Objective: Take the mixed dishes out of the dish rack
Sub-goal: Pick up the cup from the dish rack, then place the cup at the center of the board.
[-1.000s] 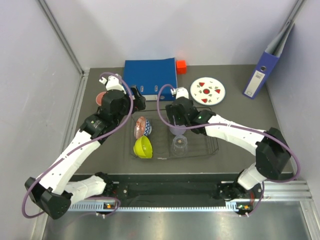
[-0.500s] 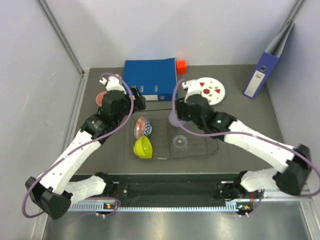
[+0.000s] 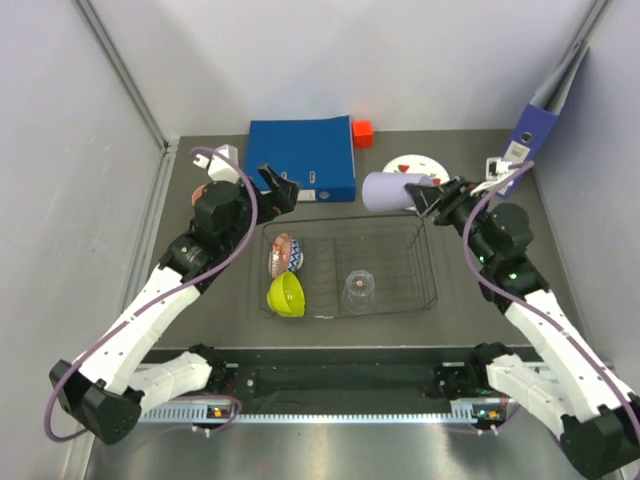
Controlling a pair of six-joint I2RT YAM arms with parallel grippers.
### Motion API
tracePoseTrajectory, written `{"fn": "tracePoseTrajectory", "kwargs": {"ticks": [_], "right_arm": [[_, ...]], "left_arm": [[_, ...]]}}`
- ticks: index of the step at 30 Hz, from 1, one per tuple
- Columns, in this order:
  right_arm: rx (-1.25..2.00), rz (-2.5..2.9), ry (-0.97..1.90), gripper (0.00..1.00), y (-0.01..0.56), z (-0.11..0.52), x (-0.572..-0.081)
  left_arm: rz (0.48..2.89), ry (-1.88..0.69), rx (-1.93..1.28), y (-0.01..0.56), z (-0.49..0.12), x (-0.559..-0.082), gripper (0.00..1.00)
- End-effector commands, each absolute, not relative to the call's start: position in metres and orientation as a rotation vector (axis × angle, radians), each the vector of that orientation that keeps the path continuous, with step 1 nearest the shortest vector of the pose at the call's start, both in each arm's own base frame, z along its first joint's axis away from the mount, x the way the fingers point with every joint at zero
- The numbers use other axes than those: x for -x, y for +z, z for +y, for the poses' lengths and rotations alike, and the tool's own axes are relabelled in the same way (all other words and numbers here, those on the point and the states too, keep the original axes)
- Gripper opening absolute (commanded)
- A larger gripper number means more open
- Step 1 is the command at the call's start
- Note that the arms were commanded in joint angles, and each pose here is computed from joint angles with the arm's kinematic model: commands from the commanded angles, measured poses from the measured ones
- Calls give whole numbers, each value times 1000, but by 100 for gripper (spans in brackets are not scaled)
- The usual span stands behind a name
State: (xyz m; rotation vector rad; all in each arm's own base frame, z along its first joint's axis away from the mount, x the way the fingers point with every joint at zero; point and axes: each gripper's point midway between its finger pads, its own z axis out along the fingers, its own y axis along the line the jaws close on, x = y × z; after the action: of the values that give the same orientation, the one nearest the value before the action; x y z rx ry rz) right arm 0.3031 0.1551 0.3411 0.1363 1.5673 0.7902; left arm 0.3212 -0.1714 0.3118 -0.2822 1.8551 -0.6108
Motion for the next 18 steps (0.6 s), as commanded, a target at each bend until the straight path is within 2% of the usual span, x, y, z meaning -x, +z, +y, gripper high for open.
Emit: {"fn": "tracePoseTrajectory", "kwargs": {"ticks": [1, 2, 4, 7, 13, 18], "right_arm": [[-42, 1398, 1433, 0, 361, 199, -262], [60, 1252, 1515, 0, 384, 202, -248], [21, 1211, 1651, 0, 381, 201, -242], [27, 1122, 1737, 0, 385, 201, -241], [25, 1137, 1712, 0, 381, 204, -248], [28, 1154, 1713, 0, 377, 211, -254]], "left_arm": [[1522, -1157, 111, 399, -215, -291, 99], [1469, -1223, 90, 407, -214, -290, 99], [1470, -1404, 38, 401, -227, -277, 98], [1477, -1466, 0, 399, -236, -278, 91], [1473, -1562, -34, 394, -246, -274, 71], [1504, -1669, -78, 386, -259, -271, 68]]}}
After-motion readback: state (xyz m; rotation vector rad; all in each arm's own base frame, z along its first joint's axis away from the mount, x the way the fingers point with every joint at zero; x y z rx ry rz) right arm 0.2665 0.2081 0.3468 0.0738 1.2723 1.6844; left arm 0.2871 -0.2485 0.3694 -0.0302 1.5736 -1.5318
